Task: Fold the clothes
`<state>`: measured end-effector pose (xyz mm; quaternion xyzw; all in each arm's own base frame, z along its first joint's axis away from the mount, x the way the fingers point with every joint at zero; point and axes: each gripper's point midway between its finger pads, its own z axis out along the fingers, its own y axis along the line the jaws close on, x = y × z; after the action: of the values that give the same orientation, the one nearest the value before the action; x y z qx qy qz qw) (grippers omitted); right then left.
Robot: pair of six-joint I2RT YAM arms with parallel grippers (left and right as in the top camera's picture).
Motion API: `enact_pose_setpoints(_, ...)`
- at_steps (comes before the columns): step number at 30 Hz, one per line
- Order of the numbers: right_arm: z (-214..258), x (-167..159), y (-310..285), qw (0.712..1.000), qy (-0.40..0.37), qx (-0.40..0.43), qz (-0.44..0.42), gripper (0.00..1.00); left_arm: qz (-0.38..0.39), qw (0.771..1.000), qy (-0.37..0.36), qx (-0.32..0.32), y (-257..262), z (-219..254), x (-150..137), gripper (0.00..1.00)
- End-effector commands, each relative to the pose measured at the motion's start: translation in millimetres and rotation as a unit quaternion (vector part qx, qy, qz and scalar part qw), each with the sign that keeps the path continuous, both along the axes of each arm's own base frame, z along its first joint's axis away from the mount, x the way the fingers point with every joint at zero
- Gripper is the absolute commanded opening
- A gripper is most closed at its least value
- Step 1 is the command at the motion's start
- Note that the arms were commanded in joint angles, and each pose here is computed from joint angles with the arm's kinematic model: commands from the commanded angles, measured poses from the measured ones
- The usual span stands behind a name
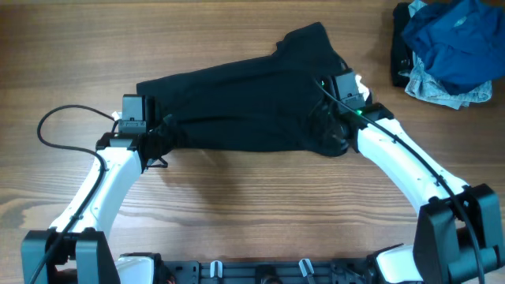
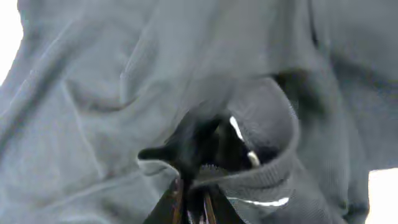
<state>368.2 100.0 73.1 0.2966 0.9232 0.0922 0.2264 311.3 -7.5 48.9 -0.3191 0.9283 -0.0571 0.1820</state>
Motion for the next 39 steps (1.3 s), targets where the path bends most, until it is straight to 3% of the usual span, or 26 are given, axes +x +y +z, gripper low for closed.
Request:
enact_pose_setpoints(1, -5.9, 13.9, -18.8, 0.998, -0.015, -0.054, -0.020, 0.17, 0.001, 1.000, 0.002, -0.006, -2.8, -1.6, 0.3, 1.00)
enact_pose_setpoints(4, -25.3, 18.6, -20.3, 0.997, -0.004, -0.072, -0.011, 0.19, 0.001, 1.000, 0.002, -0.006, -2.8, -1.5, 0.4, 0.99)
enact_pose_setpoints(5, -30.0, 20.0, -19.9, 0.997, -0.002, -0.073, -0.011, 0.25, 0.001, 1.000, 0.002, -0.006, -2.8, -1.5, 0.4, 0.99)
enact_pose_setpoints(6, -30.8, 23.3, -19.3, 0.997, -0.007, -0.074, -0.010, 0.48, 0.001, 1.000, 0.002, -0.006, -2.7, -1.6, 0.3, 1.00)
enact_pose_setpoints(9, -12.9, 50.0, -13.2, 0.993, -0.071, -0.093, 0.037, 0.61, 0.001, 1.000, 0.002, -0.006, -2.8, -1.5, 0.4, 1.00)
enact_pose_setpoints(12, 26.0, 64.6, -37.6, 0.982, -0.116, -0.151, 0.007, 0.64, -0.009, 1.000, 0.003, -0.006, -4.2, -1.7, 0.0, 0.99)
enact_pose_setpoints(14, 62.4, 67.8, -36.4, 0.976, -0.142, -0.159, 0.042, 0.93, -0.033, 0.999, 0.002, -0.008, -7.8, -1.3, 0.3, 1.00)
enact_pose_setpoints(15, 77.5, 62.1, -27.5, 0.975, -0.148, -0.147, 0.080, 0.98, -0.033, 0.999, 0.002, -0.008, -7.9, -1.3, 0.3, 1.00)
enact_pose_setpoints(20, 52.4, 19.3, -8.2, 0.984, -0.056, -0.087, 0.144, 1.00, -0.031, 0.999, 0.005, -0.005, -6.4, -1.9, -1.1, 1.00)
enact_pose_setpoints(22, 50.3, 10.3, 22.0, 0.977, -0.049, -0.018, 0.206, 1.00, -0.032, 0.999, -0.001, -0.008, -7.6, -0.8, 1.6, 0.98)
enact_pose_setpoints(24, 48.0, -2.6, 41.4, 0.970, -0.032, 0.037, 0.236, 0.96, -0.041, 0.999, -0.014, -0.029, -15.8, 2.1, 7.3, 0.93)
enact_pose_setpoints(26, 41.0, -7.8, 41.6, 0.970, -0.021, 0.041, 0.239, 0.84, -0.046, 0.997, -0.038, -0.038, -19.6, 7.1, 17.6, 0.77)
enact_pose_setpoints(28, 26.3, -9.0, 40.8, 0.968, -0.004, 0.032, 0.249, 0.65, -0.055, 0.995, -0.077, -0.043, -22.9, 15.5, 34.8, 0.54)
enact_pose_setpoints(30, 5.9, -5.8, 41.0, 0.969, 0.017, 0.031, 0.246, 0.33, -0.077, 0.990, -0.093, -0.073, -36.1, 11.3, 47.7, 0.25)
enact_pose_setpoints(32, -13.6, -6.7, 41.6, 0.968, 0.041, 0.033, 0.244, 0.15, -0.078, 0.991, -0.069, -0.085, -39.8, -10.9, 48.5, 0.17)
enact_pose_setpoints(36, -43.6, -12.3, 39.9, 0.968, 0.084, 0.035, 0.233, 0.09, -0.071, 0.993, -0.026, -0.087, -38.1, -49.5, 45.2, 0.15)
enact_pose_setpoints(39, -60.8, -11.2, 29.9, 0.971, 0.102, 0.013, 0.215, 0.14, -0.055, 0.995, -0.019, -0.085, -27.4, -64.7, 48.7, 0.14)
